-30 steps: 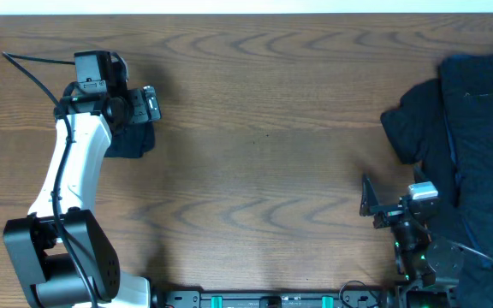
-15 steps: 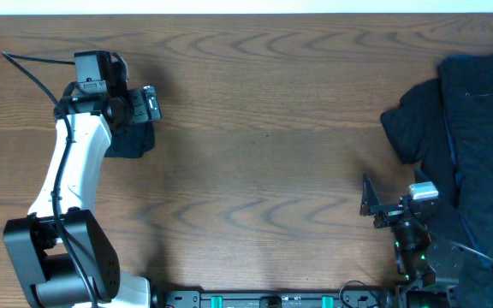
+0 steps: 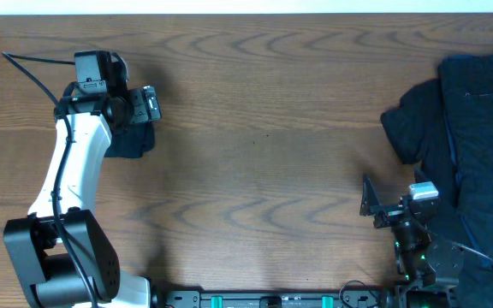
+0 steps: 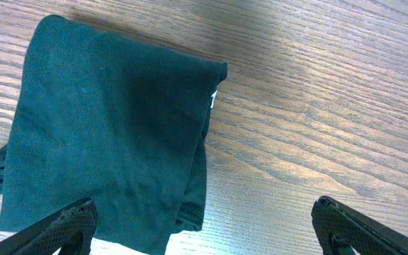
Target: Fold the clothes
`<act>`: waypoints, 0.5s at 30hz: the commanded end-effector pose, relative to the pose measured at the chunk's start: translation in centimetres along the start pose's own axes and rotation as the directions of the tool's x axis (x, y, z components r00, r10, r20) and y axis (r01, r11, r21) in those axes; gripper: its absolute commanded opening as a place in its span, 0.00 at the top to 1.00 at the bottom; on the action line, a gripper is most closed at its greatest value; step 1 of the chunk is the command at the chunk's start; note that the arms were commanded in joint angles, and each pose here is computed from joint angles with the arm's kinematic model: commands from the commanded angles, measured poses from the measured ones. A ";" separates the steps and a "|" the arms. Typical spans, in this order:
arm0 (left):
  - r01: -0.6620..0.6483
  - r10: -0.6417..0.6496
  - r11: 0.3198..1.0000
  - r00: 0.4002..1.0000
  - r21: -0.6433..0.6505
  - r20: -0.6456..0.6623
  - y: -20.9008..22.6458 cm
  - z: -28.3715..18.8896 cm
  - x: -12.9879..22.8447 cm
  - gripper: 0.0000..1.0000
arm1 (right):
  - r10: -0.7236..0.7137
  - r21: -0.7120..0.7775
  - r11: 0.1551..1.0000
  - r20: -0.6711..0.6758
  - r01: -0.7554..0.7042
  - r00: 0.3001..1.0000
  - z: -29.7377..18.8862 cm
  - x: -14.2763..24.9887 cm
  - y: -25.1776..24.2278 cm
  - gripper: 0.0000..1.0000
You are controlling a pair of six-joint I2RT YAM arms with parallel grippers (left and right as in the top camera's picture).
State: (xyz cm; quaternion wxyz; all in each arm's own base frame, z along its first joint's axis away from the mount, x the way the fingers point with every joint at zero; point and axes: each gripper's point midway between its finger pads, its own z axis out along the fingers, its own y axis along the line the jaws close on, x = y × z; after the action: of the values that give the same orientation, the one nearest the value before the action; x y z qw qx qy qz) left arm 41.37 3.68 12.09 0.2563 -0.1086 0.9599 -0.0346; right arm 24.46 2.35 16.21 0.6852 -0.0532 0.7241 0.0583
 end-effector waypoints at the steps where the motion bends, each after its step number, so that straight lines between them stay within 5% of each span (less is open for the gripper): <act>1: 0.007 -0.007 1.000 1.000 -0.003 -0.005 0.1 0.1 0.1 0.02 | 0.019 0.014 1.000 0.000 -0.019 1.000 0.0 0.1 -0.3 0.01; 15: 0.008 -0.008 1.000 1.000 -0.004 -0.011 0.2 0.2 0.3 0.02 | 0.019 0.014 1.000 0.000 -0.019 1.000 0.0 0.1 -0.3 0.01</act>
State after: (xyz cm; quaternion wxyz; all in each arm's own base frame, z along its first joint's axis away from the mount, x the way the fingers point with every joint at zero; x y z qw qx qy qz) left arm 41.36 3.68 12.09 0.2561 -0.1086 0.9599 -0.0346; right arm 24.46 2.35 16.21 0.6851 -0.0531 0.7241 0.0584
